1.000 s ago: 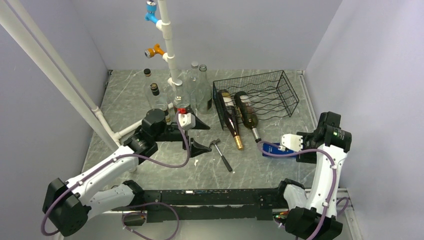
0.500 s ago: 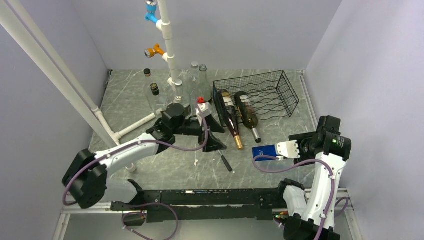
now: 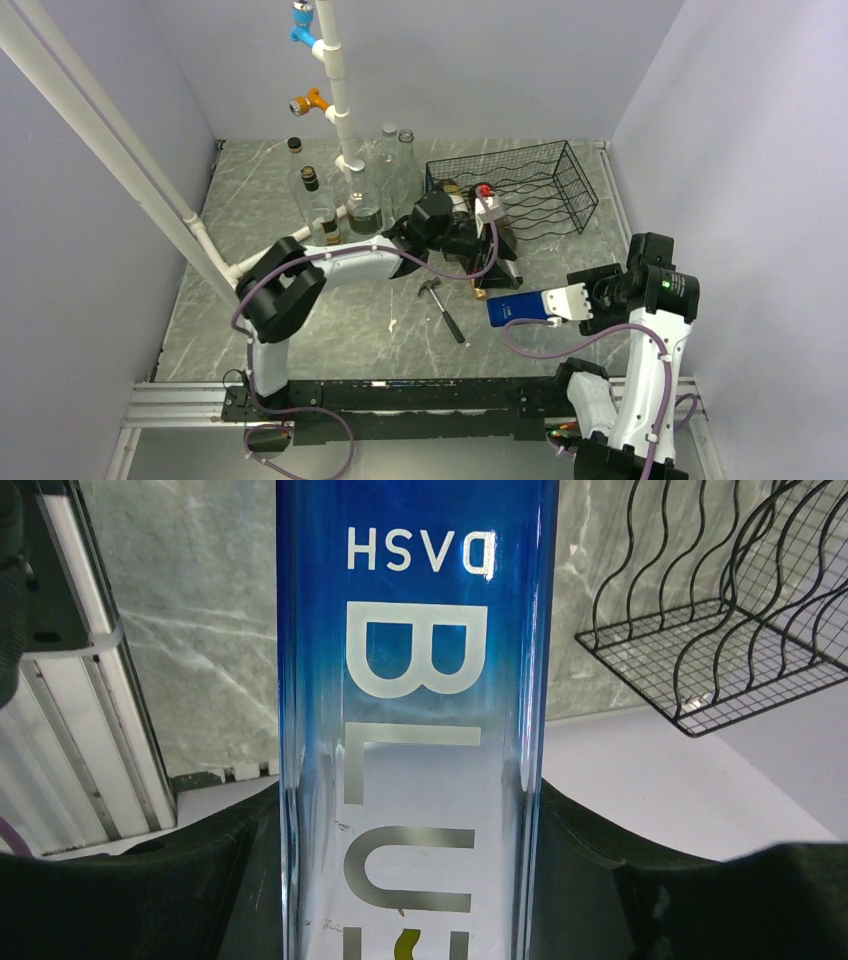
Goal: Take the wine bottle off the wine rack
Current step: Place the wine bottle at the center of the board.
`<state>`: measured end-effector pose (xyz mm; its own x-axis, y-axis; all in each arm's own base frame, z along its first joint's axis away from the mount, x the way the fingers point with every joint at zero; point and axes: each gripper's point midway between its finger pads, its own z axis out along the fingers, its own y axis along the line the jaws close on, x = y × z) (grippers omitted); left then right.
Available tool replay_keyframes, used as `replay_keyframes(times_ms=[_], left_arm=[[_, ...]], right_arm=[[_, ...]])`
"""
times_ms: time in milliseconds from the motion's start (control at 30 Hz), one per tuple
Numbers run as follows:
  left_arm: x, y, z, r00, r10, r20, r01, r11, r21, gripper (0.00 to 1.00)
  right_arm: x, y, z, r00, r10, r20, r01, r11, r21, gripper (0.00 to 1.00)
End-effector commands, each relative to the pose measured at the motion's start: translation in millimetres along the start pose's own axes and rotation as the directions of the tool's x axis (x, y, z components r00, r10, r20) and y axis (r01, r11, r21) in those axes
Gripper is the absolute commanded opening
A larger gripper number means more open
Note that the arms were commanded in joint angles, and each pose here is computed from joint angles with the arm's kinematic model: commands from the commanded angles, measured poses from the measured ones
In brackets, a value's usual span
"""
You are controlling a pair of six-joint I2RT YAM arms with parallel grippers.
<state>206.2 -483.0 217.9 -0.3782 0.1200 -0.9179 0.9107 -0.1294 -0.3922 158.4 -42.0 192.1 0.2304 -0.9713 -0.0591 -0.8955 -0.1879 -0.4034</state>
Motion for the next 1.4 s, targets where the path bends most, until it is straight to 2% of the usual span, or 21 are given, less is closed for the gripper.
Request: replay_keyframes(times_ms=[0,133,433,767,1067,1367], left_arm=[[-14,-12,19,0.998,0.057,0.004,-0.057,0.990,0.128,0.99],[-3,-21,29,0.999,0.030,-0.039,-0.021,0.976,0.217,1.00],[26,-32,45,0.984,-0.063,-0.164,0.114,0.941,0.319,1.00],[49,-38,54,0.940,-0.147,-0.309,0.249,0.914,0.322,0.99],[62,-38,55,0.882,-0.231,-0.410,0.365,0.887,0.284,0.86],[57,-61,51,0.868,-0.235,-0.437,0.424,0.810,0.405,0.81]], right_arm=[[-35,-33,-7,0.892,-0.445,0.077,0.430,0.888,0.161,0.00],[-42,-33,-3,0.883,-0.457,0.104,0.434,0.881,0.187,0.00],[-56,-38,-1,0.865,-0.481,0.145,0.438,0.863,0.251,0.00],[-61,-38,4,0.860,-0.483,0.164,0.430,0.860,0.276,0.00],[-65,-39,8,0.856,-0.484,0.179,0.421,0.856,0.301,0.00],[-70,-40,8,0.850,-0.490,0.191,0.417,0.849,0.325,0.00]])
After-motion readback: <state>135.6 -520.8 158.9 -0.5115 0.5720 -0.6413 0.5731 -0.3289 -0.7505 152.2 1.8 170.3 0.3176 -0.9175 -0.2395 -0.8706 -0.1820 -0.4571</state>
